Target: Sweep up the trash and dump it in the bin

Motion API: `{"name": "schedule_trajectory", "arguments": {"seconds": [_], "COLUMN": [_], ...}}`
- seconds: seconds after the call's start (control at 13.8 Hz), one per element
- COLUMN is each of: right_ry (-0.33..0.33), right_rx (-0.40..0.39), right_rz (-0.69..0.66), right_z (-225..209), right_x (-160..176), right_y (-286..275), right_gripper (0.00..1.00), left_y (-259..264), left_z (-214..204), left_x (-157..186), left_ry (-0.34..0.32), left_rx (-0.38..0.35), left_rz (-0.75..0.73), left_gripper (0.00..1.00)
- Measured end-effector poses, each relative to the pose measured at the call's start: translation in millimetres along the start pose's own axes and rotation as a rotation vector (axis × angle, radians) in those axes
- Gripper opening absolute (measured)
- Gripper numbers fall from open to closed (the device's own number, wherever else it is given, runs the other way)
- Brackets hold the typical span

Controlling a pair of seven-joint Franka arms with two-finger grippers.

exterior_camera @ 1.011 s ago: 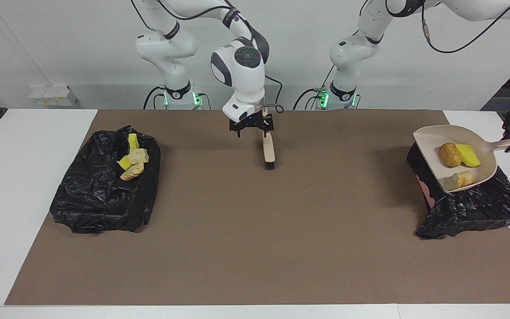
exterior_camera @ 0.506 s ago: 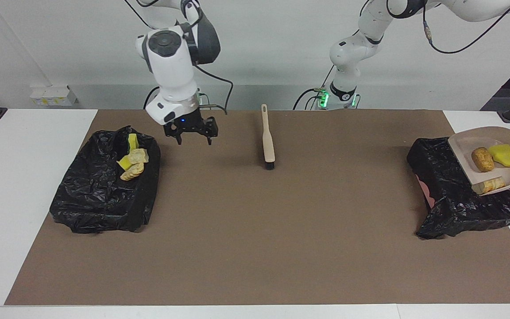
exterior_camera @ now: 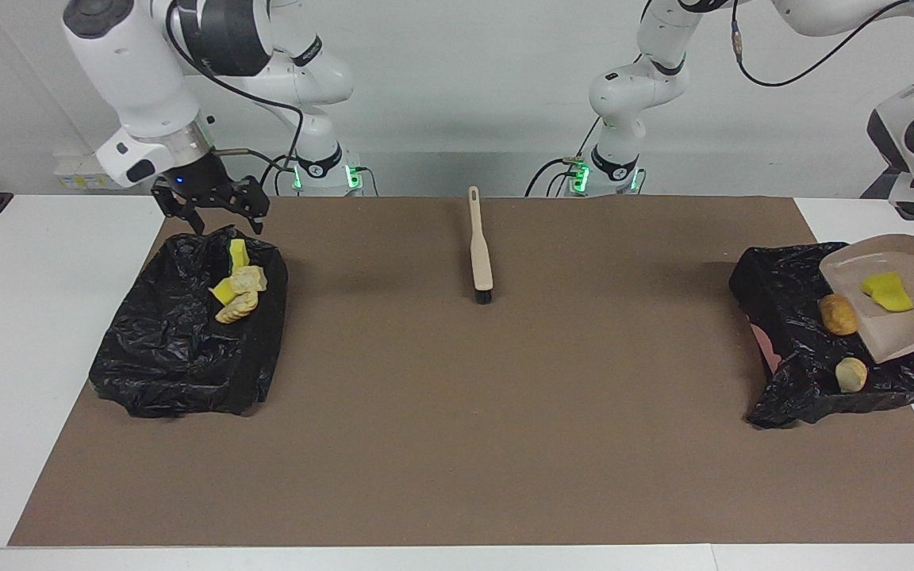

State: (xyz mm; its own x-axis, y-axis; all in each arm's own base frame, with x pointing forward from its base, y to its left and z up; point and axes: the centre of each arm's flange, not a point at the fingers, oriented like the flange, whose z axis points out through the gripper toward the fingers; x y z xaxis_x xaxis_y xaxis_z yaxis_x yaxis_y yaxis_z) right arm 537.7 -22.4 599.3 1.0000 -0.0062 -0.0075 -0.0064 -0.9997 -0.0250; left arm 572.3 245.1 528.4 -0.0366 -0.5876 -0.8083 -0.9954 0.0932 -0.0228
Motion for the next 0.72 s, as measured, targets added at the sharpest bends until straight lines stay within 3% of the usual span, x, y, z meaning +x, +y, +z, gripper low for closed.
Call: {"name": "schedule_trajectory", "arguments": {"seconds": [0.43, 0.72], "right_ry": [-0.01, -0.014], "right_rx": [0.0, -0.004], "right_rz": [-0.032, -0.05], "right_z": [-41.7, -41.8], "right_x": [-26.2, -26.8], "right_y": [0.4, -9.2], "right_gripper": [1.0, 1.0], "left_y": [16.9, 14.4], "left_z": [-25.2, -39.5], "left_x": [-39.7, -34.3], "left_ry": [-0.057, 0.051], "left_rx": [0.029, 0.041], "left_rz": [-0.027, -0.094], "left_gripper": [0.31, 0.31]}}
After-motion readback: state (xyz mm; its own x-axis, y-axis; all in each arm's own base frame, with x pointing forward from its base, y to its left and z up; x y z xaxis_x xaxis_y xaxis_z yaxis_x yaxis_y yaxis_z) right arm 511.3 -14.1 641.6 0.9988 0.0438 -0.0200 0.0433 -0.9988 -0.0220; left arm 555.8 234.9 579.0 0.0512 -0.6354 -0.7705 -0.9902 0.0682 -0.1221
